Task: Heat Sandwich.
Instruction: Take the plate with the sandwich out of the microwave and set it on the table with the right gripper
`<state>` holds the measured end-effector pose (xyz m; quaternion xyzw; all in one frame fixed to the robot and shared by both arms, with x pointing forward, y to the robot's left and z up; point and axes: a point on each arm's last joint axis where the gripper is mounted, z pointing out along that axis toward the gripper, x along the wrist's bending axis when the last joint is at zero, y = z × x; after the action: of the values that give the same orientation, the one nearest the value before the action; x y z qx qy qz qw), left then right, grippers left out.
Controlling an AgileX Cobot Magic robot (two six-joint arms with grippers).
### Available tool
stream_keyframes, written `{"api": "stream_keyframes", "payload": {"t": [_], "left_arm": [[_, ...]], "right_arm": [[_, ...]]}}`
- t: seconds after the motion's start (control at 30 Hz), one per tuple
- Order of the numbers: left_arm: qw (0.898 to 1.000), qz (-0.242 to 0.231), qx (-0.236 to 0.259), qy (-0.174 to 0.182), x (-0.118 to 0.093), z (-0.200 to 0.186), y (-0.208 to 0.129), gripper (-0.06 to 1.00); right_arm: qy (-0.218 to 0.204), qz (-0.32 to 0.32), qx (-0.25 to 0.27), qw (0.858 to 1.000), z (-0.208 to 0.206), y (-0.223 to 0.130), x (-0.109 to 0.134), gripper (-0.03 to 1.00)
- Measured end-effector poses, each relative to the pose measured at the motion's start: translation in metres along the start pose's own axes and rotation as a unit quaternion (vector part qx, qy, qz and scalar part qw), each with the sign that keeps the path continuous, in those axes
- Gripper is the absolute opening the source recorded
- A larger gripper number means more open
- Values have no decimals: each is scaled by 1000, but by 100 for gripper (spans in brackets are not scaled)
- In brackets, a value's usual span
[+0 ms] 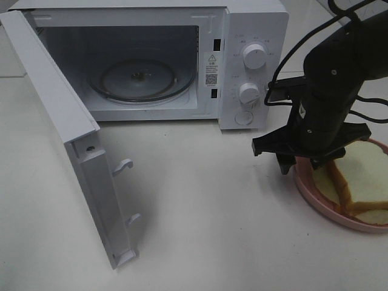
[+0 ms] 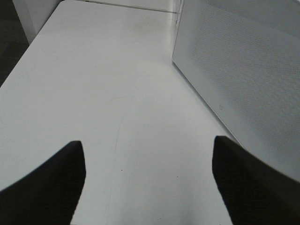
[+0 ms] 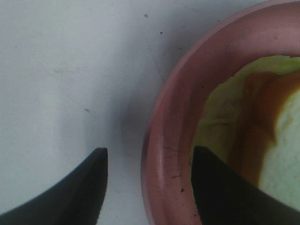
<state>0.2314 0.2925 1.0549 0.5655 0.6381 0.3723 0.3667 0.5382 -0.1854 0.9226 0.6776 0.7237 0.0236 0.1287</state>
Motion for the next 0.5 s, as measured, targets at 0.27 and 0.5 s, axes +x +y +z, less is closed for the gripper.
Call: {"api": "stream_keyframes", "payload": {"t": [0.27,0.5], "left_arm": [[1000,0,0,0,0,0,0,71],[1000,0,0,0,0,0,0,71]], "right_arm": [[38,-16,16,999,-4,-4,6,58],[59,-33,14,998,-30,-7,2,58]]}}
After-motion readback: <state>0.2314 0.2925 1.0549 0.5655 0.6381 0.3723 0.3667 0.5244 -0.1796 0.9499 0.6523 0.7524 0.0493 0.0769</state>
